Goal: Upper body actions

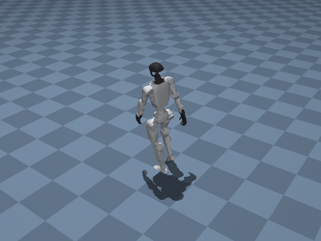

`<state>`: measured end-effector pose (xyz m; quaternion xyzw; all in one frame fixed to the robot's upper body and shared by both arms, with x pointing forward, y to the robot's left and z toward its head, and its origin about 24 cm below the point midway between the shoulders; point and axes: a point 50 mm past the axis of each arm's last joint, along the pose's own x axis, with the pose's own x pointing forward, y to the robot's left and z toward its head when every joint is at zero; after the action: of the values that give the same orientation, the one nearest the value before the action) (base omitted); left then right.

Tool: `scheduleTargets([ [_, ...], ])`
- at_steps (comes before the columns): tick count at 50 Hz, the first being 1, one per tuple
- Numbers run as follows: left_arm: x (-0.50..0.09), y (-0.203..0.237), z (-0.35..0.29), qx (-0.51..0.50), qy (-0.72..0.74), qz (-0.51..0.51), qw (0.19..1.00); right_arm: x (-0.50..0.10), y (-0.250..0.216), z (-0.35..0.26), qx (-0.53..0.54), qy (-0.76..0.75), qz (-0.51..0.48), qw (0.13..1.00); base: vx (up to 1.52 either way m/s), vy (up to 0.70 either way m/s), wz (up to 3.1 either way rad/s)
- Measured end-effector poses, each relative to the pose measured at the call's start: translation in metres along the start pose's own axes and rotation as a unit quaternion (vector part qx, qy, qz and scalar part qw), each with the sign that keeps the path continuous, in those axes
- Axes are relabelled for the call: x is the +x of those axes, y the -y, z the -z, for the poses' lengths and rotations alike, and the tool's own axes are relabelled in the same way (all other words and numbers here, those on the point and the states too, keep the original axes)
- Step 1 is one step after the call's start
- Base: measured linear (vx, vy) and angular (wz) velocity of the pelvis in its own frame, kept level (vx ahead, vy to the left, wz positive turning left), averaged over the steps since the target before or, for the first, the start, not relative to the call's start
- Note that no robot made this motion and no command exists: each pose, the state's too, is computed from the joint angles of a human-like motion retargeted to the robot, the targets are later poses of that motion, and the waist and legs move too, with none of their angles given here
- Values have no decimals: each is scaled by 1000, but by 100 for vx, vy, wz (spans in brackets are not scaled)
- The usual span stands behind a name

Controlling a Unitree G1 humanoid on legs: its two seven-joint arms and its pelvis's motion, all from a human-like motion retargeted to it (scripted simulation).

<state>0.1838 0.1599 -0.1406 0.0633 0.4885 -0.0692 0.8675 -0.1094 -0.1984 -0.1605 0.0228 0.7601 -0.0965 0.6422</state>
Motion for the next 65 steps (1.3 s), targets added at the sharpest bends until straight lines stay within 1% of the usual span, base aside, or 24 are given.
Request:
scheduleTargets([
  [5,-4,8,30,-7,-42,6,999,2,-5,-25,-1,35,-14,999,-2,-1,0],
  [13,-12,11,60,-1,-86,5,996,2,-5,-62,-49,87,-16,995,-14,-3,-4],
  [23,-17,4,80,-35,-95,-3,995,0,-4,-74,-46,96,-12,994,-26,-7,-21],
  [27,-28,1,109,-68,-132,-10,989,0,-1,-70,-36,82,-2,996,-26,0,1],
  [32,-55,0,163,-109,-207,-37,971,0,-3,-79,-14,83,5,996,-25,1,15],
  [35,-75,1,195,-132,-253,-52,957,-3,-7,-105,-26,109,0,994,-32,2,48],
  [41,-116,3,244,-154,-328,-70,929,-28,-36,-193,-46,229,-33,972,-32,-1,47],
  [46,-140,10,267,-169,-377,-71,908,-64,-61,-265,-33,342,-77,936,-22,-1,-5],
  [50,-153,16,278,-173,-398,-63,899,-96,-76,-307,-43,413,-105,904,-13,0,-18],
  [57,-157,18,282,-161,-405,-51,898,-119,-80,-332,-66,453,-97,884,-3,1,14],
  [61,-151,15,277,-161,-395,-49,903,-113,-78,-326,-62,447,-95,887,5,1,33],
  [65,-141,7,268,-156,-377,-52,912,-101,-74,-313,-62,438,-70,894,12,1,29],
])
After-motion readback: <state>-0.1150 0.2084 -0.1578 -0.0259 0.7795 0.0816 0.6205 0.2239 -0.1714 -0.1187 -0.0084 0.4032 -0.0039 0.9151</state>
